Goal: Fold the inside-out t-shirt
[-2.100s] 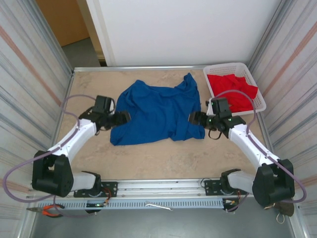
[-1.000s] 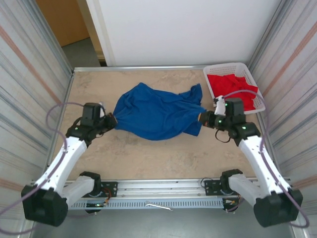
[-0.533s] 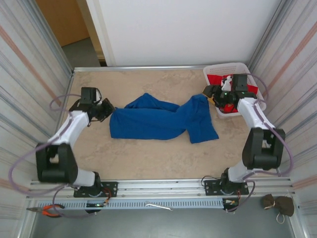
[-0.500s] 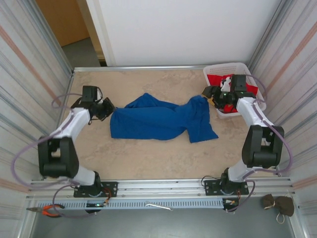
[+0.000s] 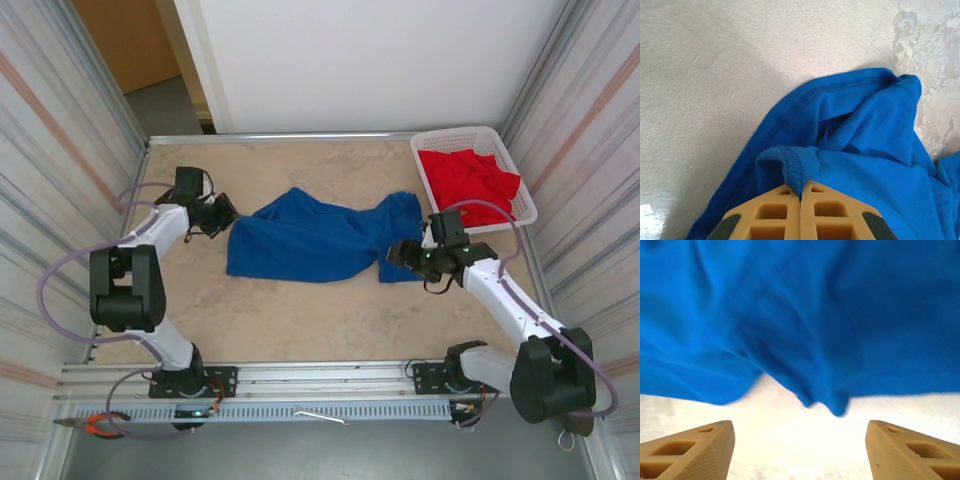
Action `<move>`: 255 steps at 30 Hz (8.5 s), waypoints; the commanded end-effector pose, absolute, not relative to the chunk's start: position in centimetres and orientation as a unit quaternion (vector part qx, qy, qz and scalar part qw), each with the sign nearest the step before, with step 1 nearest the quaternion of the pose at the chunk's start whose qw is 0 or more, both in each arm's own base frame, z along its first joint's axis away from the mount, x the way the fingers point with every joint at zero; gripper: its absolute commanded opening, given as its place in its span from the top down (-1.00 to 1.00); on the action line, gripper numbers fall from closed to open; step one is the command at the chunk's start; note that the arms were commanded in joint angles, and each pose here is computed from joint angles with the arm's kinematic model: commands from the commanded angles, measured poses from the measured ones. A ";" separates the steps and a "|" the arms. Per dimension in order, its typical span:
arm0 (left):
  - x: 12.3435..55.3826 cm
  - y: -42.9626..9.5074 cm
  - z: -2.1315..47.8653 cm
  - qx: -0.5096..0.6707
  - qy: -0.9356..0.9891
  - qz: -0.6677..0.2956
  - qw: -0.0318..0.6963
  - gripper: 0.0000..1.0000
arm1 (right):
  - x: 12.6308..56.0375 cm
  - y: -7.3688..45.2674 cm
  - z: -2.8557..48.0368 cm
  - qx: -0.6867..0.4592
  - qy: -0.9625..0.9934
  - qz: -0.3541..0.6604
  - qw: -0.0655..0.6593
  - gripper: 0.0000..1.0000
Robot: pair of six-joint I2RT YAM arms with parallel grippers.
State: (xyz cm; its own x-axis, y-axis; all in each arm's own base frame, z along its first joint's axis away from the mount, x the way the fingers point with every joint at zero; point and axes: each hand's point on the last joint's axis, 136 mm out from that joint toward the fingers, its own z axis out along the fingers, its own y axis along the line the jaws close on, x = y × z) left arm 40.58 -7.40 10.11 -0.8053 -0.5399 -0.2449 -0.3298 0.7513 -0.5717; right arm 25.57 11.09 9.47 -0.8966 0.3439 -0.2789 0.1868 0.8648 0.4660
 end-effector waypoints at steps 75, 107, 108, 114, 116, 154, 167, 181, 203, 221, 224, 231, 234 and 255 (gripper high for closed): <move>35.2 -7.4 5.3 -0.121 0.957 -0.122 0.235 0.06 | 27.9 5.3 15.5 0.243 0.875 0.309 0.283 1.00; 41.2 -4.6 43.2 -0.138 0.759 -0.317 0.551 1.00 | 37.7 1.9 43.8 0.204 0.722 0.472 0.464 1.00; 40.7 -4.1 45.3 -0.141 0.743 -0.325 0.568 1.00 | 37.7 1.3 45.9 0.204 0.705 0.484 0.477 1.00; 38.7 -2.1 50.0 -0.166 0.699 -0.341 0.607 1.00 | 36.6 -0.2 50.6 0.207 0.661 0.515 0.504 1.00; 37.6 -1.5 50.9 -0.171 0.688 -0.343 0.617 1.00 | 35.5 -0.3 51.7 0.206 0.651 0.524 0.509 1.00; 54.3 -5.2 25.1 -0.166 0.864 -0.255 0.402 1.00 | 47.8 5.5 33.9 0.191 0.788 0.406 0.423 1.00; 40.6 -4.3 16.7 -0.295 0.879 -0.238 0.289 -0.28 | 49.0 9.2 27.2 0.175 0.831 0.377 0.369 1.00; 27.5 -5.6 6.4 -0.410 0.867 -0.185 0.215 0.18 | 48.2 10.5 25.2 0.172 0.839 0.375 0.354 1.00; 32.0 -6.2 10.0 -0.329 0.885 -0.190 0.270 1.00 | 48.2 8.9 24.4 0.188 0.840 0.368 0.353 1.00; 32.2 -6.2 26.6 -0.169 0.877 -0.302 0.334 1.00 | 48.0 5.2 25.0 0.222 0.829 0.360 0.367 1.00; 31.5 -7.4 29.9 -0.156 0.852 -0.342 0.363 1.00 | 48.0 5.0 25.0 0.223 0.828 0.361 0.367 1.00; 31.9 -9.0 27.4 -0.150 0.861 -0.365 0.322 1.00 | 48.1 5.0 25.0 0.224 0.828 0.362 0.365 1.00; 32.0 -8.7 24.2 -0.165 0.872 -0.354 0.295 1.00 | 48.1 5.1 25.0 0.224 0.828 0.362 0.365 1.00; 31.0 -6.0 18.7 -0.185 0.905 -0.264 0.277 -0.29 | 41.2 7.5 28.3 0.192 0.811 0.399 0.383 1.00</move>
